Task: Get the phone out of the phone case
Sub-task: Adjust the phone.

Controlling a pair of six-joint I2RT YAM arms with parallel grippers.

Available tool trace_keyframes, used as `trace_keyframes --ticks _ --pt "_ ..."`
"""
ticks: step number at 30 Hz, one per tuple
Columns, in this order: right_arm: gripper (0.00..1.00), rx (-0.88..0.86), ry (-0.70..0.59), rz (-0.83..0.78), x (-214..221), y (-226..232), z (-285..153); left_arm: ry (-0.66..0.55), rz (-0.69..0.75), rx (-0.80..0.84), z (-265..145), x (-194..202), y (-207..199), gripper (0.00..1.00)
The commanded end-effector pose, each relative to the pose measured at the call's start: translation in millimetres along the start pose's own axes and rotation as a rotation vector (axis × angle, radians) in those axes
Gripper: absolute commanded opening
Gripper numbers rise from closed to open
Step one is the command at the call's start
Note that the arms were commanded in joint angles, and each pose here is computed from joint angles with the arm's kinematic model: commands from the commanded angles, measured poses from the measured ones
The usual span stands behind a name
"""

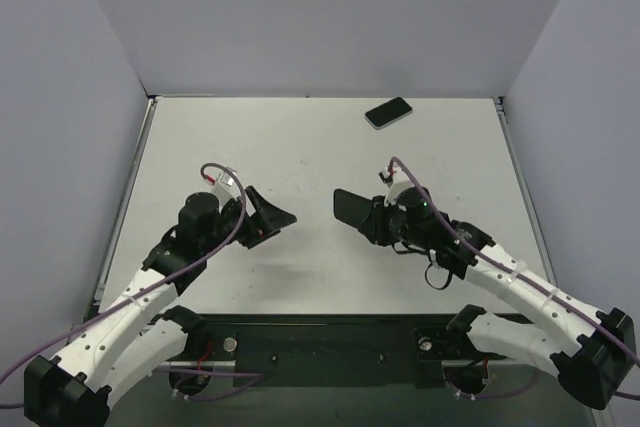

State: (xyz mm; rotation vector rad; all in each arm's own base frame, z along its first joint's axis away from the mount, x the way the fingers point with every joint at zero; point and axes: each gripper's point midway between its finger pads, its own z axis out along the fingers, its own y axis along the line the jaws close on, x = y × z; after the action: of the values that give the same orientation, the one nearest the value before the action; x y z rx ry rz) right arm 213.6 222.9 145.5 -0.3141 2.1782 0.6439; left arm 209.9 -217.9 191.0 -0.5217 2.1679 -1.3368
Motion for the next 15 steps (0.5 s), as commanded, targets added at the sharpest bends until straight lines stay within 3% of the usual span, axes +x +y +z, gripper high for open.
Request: trace_keyframes --ticks 1,2,4,9,15 --pt "0.00 -0.206 0.266 -0.049 -9 27 -36 0.056 0.530 0.089 -14 -5 -37 0.88" --pt "0.00 -0.212 0.370 -0.045 7 25 -38 0.079 0.602 0.115 -15 -3 -44 0.88" --pt "0.00 -0.387 0.472 -0.094 14 51 -55 0.146 0.666 0.174 -14 6 -52 0.88" --pt "0.00 -0.539 0.492 -0.167 10 76 -67 0.333 0.712 0.378 -12 31 -85 0.92" --pt "0.00 -0.704 0.524 -0.217 7 107 -73 0.567 0.682 0.404 6 65 -74 0.93"
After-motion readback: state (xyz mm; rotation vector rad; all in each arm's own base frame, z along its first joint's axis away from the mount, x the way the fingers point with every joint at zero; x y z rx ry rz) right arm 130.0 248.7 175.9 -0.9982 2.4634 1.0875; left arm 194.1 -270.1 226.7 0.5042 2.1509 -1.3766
